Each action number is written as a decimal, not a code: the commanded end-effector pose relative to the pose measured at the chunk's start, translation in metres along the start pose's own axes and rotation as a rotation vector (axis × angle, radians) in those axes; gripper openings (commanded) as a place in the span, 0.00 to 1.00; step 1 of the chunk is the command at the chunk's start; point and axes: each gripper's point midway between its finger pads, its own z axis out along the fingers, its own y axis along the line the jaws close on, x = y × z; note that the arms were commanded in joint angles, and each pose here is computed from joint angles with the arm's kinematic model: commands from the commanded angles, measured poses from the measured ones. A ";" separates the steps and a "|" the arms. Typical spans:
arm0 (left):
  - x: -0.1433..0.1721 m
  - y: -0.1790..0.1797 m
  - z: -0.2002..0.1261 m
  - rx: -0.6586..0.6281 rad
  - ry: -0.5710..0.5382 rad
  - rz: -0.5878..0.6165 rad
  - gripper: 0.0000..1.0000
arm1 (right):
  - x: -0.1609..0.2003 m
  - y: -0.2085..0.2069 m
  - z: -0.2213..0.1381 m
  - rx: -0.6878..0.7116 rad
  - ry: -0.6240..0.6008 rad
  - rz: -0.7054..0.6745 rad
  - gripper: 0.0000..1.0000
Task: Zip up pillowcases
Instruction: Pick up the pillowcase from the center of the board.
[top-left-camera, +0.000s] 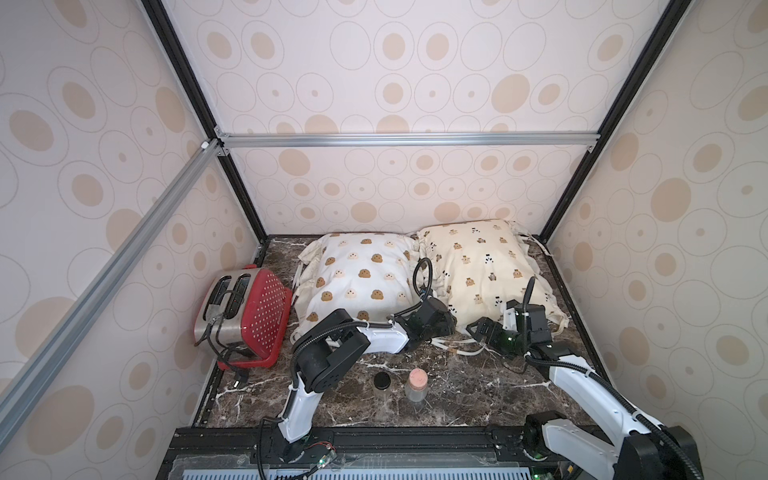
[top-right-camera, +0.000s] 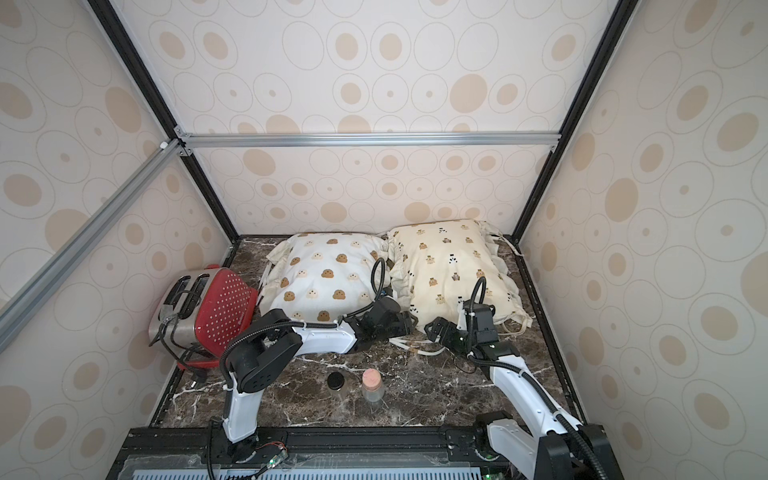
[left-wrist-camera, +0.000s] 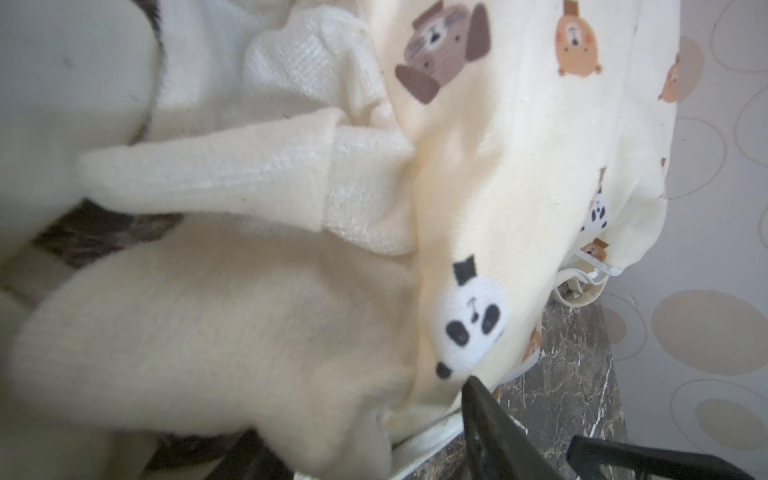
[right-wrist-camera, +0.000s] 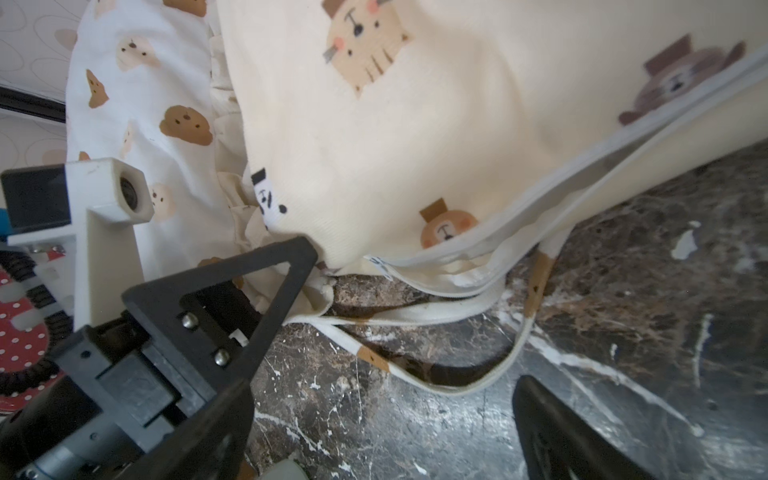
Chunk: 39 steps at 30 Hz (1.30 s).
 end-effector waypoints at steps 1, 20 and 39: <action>-0.015 -0.031 0.002 0.076 -0.061 -0.012 0.55 | 0.001 -0.006 0.002 0.027 -0.009 0.023 1.00; -0.019 -0.043 -0.008 0.073 -0.069 0.007 0.00 | 0.000 0.023 -0.006 -0.109 0.003 -0.079 0.92; -0.054 -0.108 -0.071 0.292 -0.132 0.129 0.00 | 0.002 0.072 -0.025 -0.377 -0.011 -0.198 0.60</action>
